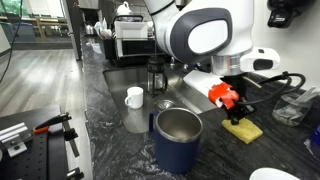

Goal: Take the kitchen sponge out of the white bowl and use it to scrub the counter

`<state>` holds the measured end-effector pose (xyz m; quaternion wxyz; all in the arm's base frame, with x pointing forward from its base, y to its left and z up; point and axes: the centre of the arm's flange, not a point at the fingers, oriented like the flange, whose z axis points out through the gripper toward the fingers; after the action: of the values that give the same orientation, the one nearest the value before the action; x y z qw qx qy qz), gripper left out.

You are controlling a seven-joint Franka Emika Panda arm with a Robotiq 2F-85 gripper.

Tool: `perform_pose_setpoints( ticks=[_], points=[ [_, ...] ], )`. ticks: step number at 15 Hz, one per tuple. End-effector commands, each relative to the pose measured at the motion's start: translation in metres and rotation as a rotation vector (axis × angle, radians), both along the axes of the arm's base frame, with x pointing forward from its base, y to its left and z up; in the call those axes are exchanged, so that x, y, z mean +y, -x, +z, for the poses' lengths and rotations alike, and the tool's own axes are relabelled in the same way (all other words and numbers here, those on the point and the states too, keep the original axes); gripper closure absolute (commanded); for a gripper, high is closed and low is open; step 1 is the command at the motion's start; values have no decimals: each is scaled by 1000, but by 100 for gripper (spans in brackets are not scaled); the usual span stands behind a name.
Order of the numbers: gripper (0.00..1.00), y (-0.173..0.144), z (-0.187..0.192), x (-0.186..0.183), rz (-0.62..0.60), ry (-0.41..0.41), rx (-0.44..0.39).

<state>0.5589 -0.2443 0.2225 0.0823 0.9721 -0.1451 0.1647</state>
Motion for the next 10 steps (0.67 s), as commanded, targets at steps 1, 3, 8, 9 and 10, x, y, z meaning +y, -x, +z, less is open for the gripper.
perform_pose_setpoints(
  ticks=[1,3,8,9,10],
  points=[
    [97,1,-11,29,69,-1,17],
    [97,7,-13,44,108,-1,31],
    [97,49,-14,54,142,-12,103],
    [97,56,-12,52,129,-12,110],
    [97,61,-11,46,108,-13,114]
  ],
)
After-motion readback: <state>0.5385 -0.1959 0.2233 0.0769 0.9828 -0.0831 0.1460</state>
